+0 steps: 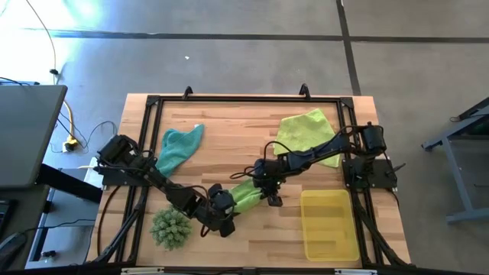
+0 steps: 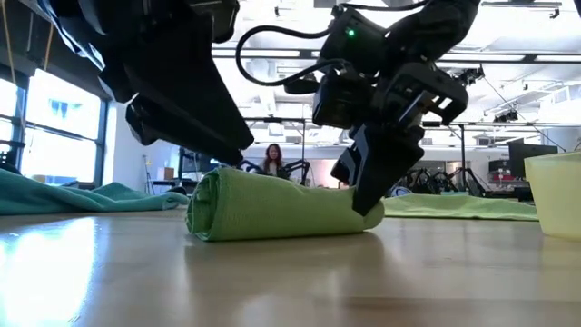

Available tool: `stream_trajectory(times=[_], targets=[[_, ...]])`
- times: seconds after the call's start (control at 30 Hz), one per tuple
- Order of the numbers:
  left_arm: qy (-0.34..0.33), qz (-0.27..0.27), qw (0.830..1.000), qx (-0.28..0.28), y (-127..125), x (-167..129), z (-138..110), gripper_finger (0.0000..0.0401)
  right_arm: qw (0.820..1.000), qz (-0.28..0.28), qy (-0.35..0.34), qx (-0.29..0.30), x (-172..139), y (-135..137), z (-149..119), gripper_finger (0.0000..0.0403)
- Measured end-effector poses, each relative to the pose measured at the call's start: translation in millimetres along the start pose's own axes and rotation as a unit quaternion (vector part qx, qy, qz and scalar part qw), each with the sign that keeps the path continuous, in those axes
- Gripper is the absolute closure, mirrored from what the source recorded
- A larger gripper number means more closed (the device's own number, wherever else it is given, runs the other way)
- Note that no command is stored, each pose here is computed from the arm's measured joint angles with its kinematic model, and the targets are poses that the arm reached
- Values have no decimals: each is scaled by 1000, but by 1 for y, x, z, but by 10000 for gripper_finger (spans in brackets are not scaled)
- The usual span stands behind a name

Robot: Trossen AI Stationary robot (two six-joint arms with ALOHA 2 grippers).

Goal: Roll microfiber towels into tight, uniform cylinder then place into a basket
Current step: Roll the green microfiber cloth

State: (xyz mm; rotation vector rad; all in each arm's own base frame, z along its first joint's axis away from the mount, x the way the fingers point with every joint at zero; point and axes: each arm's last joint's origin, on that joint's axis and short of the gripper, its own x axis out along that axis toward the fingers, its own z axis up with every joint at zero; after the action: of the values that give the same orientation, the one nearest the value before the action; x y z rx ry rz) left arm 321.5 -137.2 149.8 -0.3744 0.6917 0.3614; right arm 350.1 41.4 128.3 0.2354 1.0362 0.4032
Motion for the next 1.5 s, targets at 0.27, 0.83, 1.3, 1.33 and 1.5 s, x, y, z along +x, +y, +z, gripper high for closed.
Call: stream_trajectory(times=[0.27, 0.83, 1.3, 1.33, 1.5], targets=[[31, 12, 999, -21, 2, 18, -17, 233, 1000, 0, -1, -2, -1, -1, 1, 385], [72, 21, 994, -85, 5, 28, -29, 233, 973, -106, 9, -207, -24, 2, 13, 261], [80, 26, 993, -80, 6, 30, -33, 233, 932, -31, 8, -362, -30, 47, 26, 254], [80, 26, 993, -80, 6, 31, -33, 233, 924, -29, 7, -381, -28, 50, 26, 254], [80, 26, 993, -80, 6, 31, -33, 233, 906, -42, -10, -420, -13, 56, 28, 254]])
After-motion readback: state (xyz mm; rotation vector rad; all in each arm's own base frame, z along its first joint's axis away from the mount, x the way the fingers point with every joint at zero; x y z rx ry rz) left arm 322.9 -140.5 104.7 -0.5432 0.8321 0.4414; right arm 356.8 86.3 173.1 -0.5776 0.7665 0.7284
